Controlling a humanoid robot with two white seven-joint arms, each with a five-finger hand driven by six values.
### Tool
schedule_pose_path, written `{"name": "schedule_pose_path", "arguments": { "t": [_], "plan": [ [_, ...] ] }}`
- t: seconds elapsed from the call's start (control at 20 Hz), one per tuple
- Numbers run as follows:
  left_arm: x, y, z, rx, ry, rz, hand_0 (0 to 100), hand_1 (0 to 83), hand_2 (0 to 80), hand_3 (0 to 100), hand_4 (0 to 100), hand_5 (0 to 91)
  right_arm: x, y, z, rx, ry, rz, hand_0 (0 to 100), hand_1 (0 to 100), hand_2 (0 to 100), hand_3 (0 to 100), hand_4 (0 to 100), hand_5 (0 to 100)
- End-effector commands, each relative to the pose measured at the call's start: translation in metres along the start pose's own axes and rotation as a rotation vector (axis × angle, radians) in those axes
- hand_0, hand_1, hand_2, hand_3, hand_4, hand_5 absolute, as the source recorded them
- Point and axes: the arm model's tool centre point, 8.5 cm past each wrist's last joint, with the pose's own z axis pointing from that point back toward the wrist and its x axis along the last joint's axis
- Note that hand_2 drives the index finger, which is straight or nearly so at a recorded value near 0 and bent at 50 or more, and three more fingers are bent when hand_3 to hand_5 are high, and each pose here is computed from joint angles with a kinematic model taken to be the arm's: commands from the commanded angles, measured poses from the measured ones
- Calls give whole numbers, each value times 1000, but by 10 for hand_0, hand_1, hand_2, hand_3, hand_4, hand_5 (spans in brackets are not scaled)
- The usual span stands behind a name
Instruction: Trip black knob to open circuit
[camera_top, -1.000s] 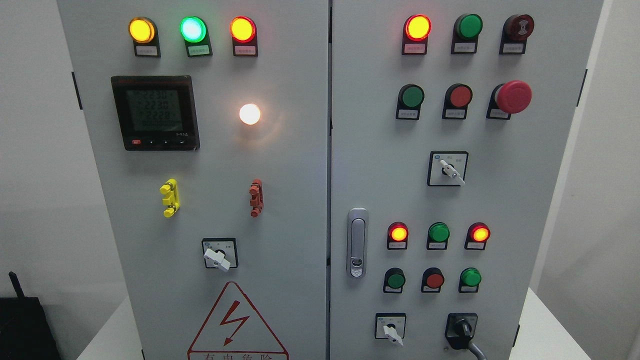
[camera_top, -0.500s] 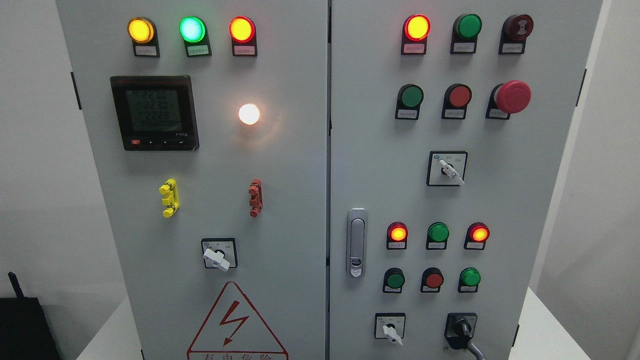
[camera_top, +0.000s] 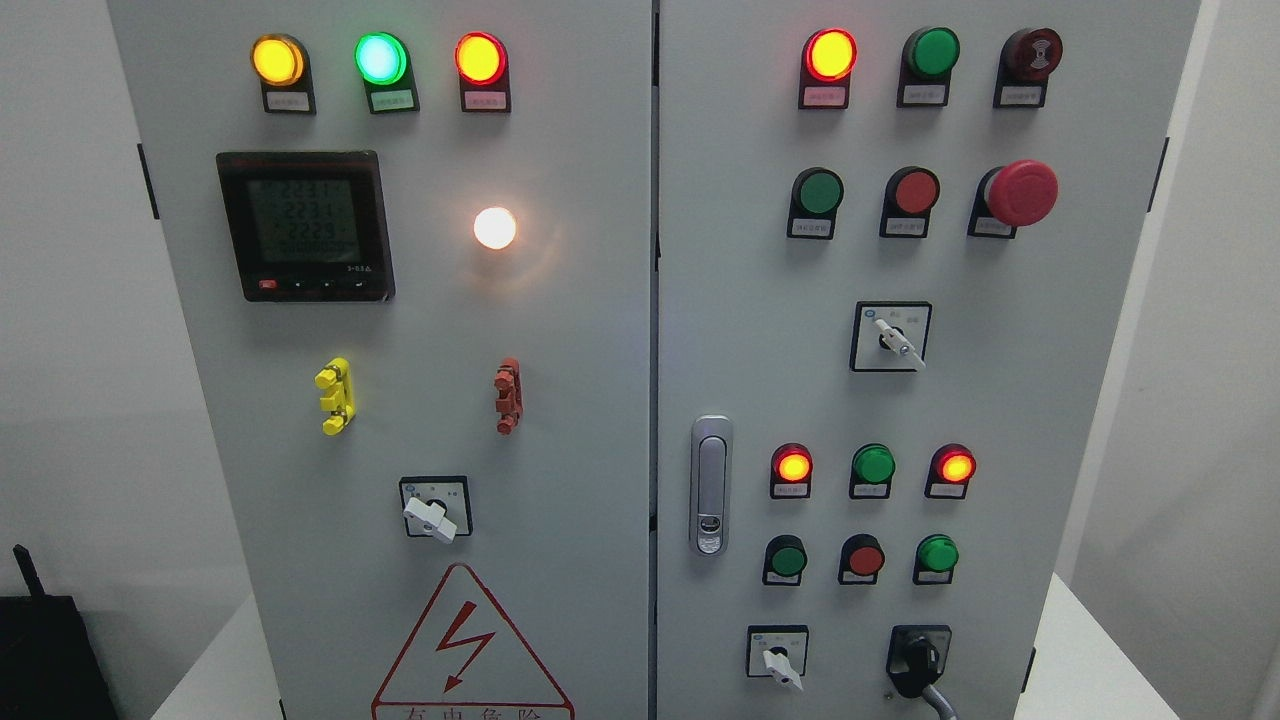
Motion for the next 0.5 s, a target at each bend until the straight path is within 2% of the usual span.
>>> {"name": "schedule_pose_path", "arguments": {
  "t": [0.0, 0.45],
  "plan": [
    [0, 0, 0, -1, 6, -22, 120, 389, 0, 0, 0, 0, 1, 9, -1, 15, -9, -15, 0, 0, 0, 1000, 1000, 1000],
    [0, 0, 0, -1, 6, -22, 120, 389, 0, 0, 0, 0, 2, 9, -1, 17, -12, -15, 0, 0, 0, 1000, 1000, 1000]
  ]
}}
